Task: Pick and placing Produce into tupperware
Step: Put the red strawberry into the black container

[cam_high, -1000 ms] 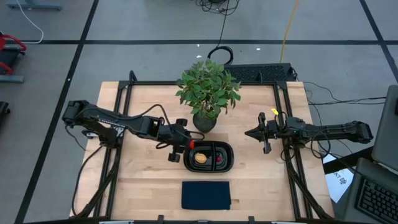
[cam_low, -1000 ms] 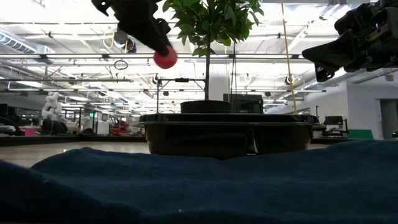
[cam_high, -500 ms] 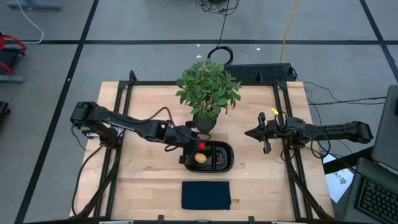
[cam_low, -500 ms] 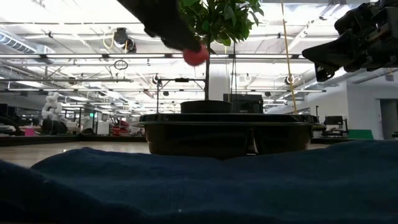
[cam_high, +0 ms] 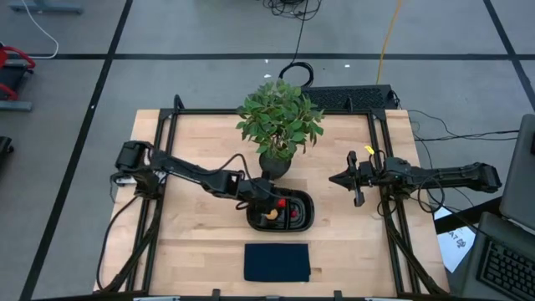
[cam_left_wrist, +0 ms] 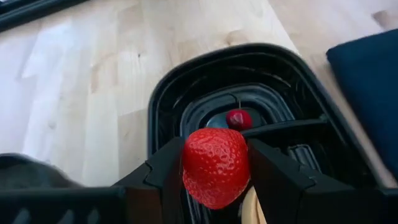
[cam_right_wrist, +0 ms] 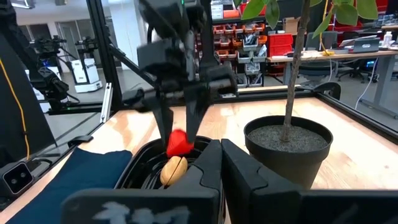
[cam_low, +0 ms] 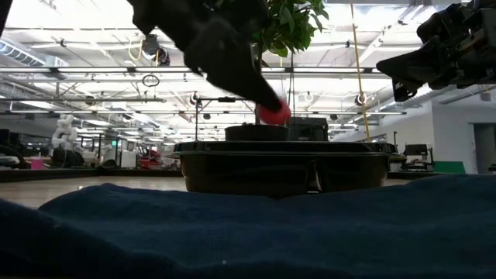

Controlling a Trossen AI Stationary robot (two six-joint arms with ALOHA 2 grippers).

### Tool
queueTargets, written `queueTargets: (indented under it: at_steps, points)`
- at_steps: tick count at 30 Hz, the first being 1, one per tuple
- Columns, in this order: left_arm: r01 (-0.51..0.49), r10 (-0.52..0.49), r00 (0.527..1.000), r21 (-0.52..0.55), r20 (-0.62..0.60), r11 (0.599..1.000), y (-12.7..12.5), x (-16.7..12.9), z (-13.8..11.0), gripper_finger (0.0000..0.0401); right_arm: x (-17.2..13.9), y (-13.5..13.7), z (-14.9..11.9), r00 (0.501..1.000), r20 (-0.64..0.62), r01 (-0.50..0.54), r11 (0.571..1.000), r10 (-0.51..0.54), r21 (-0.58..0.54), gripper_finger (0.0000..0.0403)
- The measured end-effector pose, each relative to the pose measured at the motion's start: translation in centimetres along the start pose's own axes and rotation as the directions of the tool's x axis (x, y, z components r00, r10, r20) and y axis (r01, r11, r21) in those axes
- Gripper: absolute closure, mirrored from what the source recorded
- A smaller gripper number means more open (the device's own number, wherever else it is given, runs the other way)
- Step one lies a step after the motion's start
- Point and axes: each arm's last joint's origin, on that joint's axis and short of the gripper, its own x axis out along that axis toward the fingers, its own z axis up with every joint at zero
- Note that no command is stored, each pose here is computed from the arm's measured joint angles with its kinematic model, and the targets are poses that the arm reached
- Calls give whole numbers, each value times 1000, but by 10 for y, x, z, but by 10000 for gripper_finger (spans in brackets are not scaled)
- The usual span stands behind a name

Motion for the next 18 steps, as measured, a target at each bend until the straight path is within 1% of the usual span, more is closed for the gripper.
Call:
queueTargets:
  at_steps: [9, 18]
  points:
    - [-18, 18, 998, 5, -54, 1000, -4, 29, -18, 238, 0, 0, 0, 1000, -5, 0, 1000, 0, 0, 403]
    - [-19, 19, 998, -7, -68, 1000, -3, 34, -22, 238, 0, 0, 0, 1000, -5, 0, 1000, 0, 0, 403]
